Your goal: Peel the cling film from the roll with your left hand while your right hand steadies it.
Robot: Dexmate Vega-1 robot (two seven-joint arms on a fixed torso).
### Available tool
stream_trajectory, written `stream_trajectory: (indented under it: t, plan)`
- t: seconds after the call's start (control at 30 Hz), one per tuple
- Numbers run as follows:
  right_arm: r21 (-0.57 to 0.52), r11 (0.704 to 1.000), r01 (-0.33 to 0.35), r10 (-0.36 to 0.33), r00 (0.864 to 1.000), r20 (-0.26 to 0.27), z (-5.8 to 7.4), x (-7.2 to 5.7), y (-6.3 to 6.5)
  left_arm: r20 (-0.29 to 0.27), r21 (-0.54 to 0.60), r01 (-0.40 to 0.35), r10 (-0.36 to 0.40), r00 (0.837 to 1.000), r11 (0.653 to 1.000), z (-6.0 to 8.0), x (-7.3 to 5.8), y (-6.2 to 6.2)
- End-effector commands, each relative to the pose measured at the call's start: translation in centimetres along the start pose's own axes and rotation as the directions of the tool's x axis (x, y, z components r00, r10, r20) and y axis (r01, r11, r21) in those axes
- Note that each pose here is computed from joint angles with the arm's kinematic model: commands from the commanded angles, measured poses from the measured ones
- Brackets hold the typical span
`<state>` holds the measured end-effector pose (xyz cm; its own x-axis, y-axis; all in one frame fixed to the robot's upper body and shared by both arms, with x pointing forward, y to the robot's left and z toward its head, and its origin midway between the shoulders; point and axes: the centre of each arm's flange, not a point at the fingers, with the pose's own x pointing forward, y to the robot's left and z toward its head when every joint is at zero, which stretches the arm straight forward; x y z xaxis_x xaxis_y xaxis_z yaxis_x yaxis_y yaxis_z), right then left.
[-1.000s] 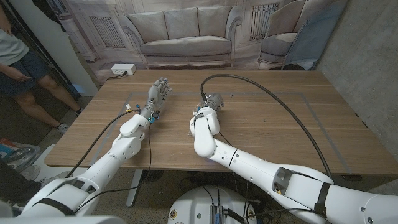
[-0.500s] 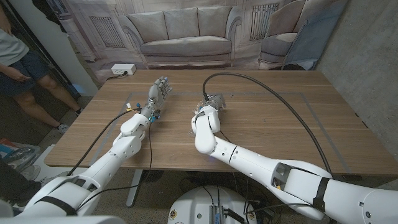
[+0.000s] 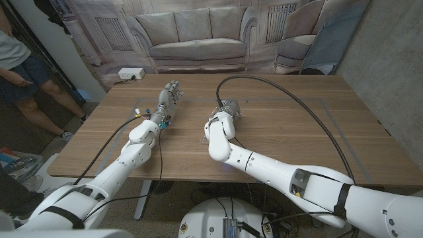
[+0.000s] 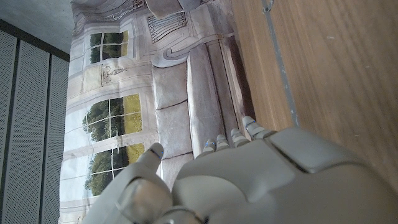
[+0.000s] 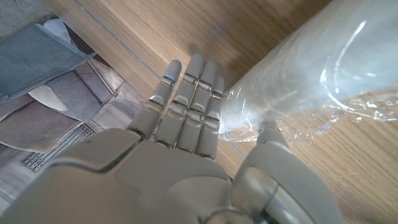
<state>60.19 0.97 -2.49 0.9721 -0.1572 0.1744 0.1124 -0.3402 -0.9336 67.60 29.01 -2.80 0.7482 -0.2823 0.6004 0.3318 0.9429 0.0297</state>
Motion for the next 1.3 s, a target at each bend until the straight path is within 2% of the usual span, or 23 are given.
stream_trajectory:
  t: [0.03, 0.17, 0.5, 0.83, 0.97, 1.17, 1.3]
  plan:
    - [-0.013, 1.0, -0.017, 0.017, 1.0, -0.003, -0.2, 0.3, 0.4, -0.003, -0.001, 0.004, -0.004, 1.0, 1.0, 0.0, 0.2, -0.1]
    - [0.005, 1.0, 0.001, -0.001, 1.0, 0.0, -0.4, 0.3, 0.4, 0.0, 0.001, 0.007, -0.007, 1.0, 1.0, 0.1, 0.3, -0.2]
    - [0.074, 0.991, 0.107, -0.107, 0.994, -0.005, -1.5, -0.5, 0.0, -0.002, 0.005, 0.023, -0.023, 1.0, 1.0, 0.3, 0.7, -0.4]
    - [0.2, 0.95, 0.238, -0.238, 0.971, -0.023, -3.5, -1.1, -0.5, 0.001, 0.008, 0.03, -0.03, 1.0, 1.0, 0.5, 0.9, -0.6]
    - [0.248, 0.935, 0.252, -0.252, 0.967, -0.031, -4.1, -1.0, -0.4, -0.003, 0.008, 0.029, -0.029, 1.0, 1.0, 0.4, 0.9, -0.6]
    - [0.291, 0.926, 0.239, -0.241, 0.97, -0.028, -4.6, -0.8, -0.3, -0.006, 0.004, 0.027, -0.027, 1.0, 1.0, 0.4, 0.9, -0.5]
    - [0.338, 0.908, 0.248, -0.255, 0.967, -0.023, -5.1, -0.7, -0.4, -0.003, 0.003, 0.028, -0.028, 1.0, 1.0, 0.4, 0.9, -0.5]
